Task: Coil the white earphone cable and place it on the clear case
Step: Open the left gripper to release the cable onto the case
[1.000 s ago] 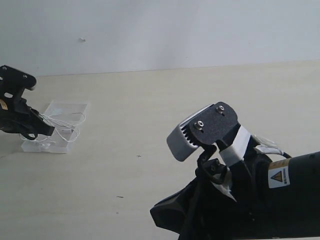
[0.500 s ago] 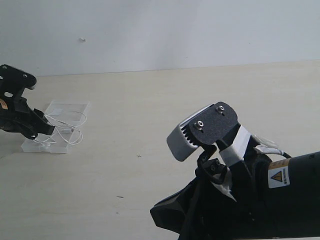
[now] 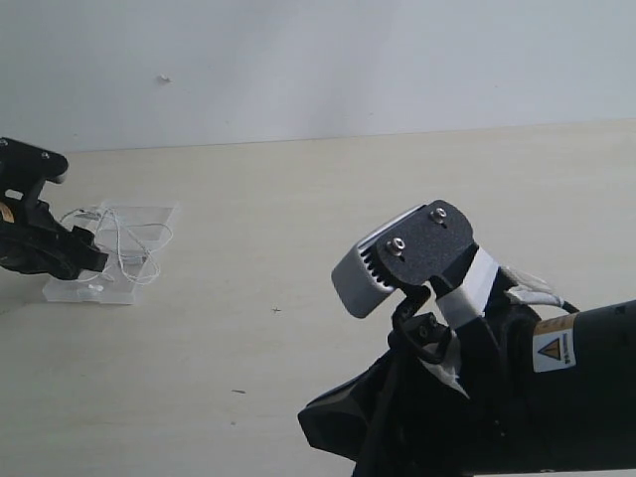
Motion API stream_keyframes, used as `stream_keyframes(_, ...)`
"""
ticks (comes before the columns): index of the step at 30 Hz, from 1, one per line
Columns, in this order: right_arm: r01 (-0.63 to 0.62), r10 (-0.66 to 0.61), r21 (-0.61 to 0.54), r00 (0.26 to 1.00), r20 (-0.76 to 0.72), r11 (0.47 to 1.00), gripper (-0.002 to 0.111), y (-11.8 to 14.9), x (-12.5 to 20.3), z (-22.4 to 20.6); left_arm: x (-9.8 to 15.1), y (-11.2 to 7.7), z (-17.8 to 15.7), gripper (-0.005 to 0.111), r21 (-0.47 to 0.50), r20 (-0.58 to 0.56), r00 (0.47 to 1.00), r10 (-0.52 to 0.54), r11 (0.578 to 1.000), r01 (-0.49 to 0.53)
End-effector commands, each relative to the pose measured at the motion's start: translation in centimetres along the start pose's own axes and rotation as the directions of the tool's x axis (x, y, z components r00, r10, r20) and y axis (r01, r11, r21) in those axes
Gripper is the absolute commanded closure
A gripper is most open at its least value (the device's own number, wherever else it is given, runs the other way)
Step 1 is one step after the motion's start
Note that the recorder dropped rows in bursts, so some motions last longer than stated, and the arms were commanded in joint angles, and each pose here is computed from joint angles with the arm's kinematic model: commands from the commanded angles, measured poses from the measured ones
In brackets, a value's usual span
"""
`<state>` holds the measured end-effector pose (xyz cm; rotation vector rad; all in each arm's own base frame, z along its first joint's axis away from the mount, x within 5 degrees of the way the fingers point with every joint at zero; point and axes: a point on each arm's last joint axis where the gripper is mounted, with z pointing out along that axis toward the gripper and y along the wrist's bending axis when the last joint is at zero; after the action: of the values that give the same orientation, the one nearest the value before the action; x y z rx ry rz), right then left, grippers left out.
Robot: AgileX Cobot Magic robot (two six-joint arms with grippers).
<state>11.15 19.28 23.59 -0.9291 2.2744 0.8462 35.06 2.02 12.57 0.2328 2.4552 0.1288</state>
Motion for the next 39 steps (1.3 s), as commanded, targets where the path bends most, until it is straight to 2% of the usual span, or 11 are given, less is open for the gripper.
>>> stream_keyframes(1,0.006,-0.006,0.009,1.000,0.023,1.000,0.108,-0.1,-0.1,-0.2,-0.1,0.0,-0.2,0.040,0.000,-0.006,1.000,-0.015,1.000,0.015)
stream_keyframes(13,0.004,-0.004,0.011,1.000,0.028,1.000,0.108,-0.1,-0.2,-0.2,-0.1,-0.3,-0.4,0.041,0.004,-0.013,1.000,-0.009,1.000,0.009)
stream_keyframes(15,0.004,-0.004,0.012,1.000,0.030,1.000,0.108,-0.2,-0.2,-0.2,-0.4,-0.2,-0.7,0.046,0.001,0.000,1.000,-0.021,1.000,0.021)
stream_keyframes(18,0.005,-0.006,0.012,1.000,0.028,1.000,0.108,-0.2,-0.2,-0.2,-1.0,-0.1,-1.5,0.061,-0.005,0.031,0.999,-0.022,1.000,0.023)
stream_keyframes(21,0.005,-0.006,0.015,0.999,0.032,1.000,0.108,-0.2,-0.2,-0.2,-1.7,0.1,-2.4,0.071,-0.010,0.070,0.996,-0.052,0.999,0.053)
stream_keyframes(27,0.004,-0.004,0.015,0.999,0.034,1.000,0.108,-0.2,-0.2,-0.2,-2.9,0.3,-3.9,0.074,-0.012,0.151,0.983,-0.100,0.995,0.103)
stream_keyframes(34,0.004,-0.005,0.017,0.999,0.038,1.000,0.108,-0.2,-0.2,-0.2,-2.6,0.4,-4.3,0.074,-0.016,0.105,0.989,-0.105,0.994,0.107)
stream_keyframes(36,0.004,-0.005,0.022,0.999,0.047,1.000,0.108,-0.2,-0.3,-0.2,-2.8,0.4,-5.0,0.083,-0.019,0.107,0.988,-0.113,0.993,0.115)
stream_keyframes(39,0.003,-0.005,0.034,0.997,0.073,0.999,0.108,-0.4,-0.6,-0.2,-3.3,0.6,-6.5,0.106,-0.019,0.130,0.978,-0.162,0.986,0.166)
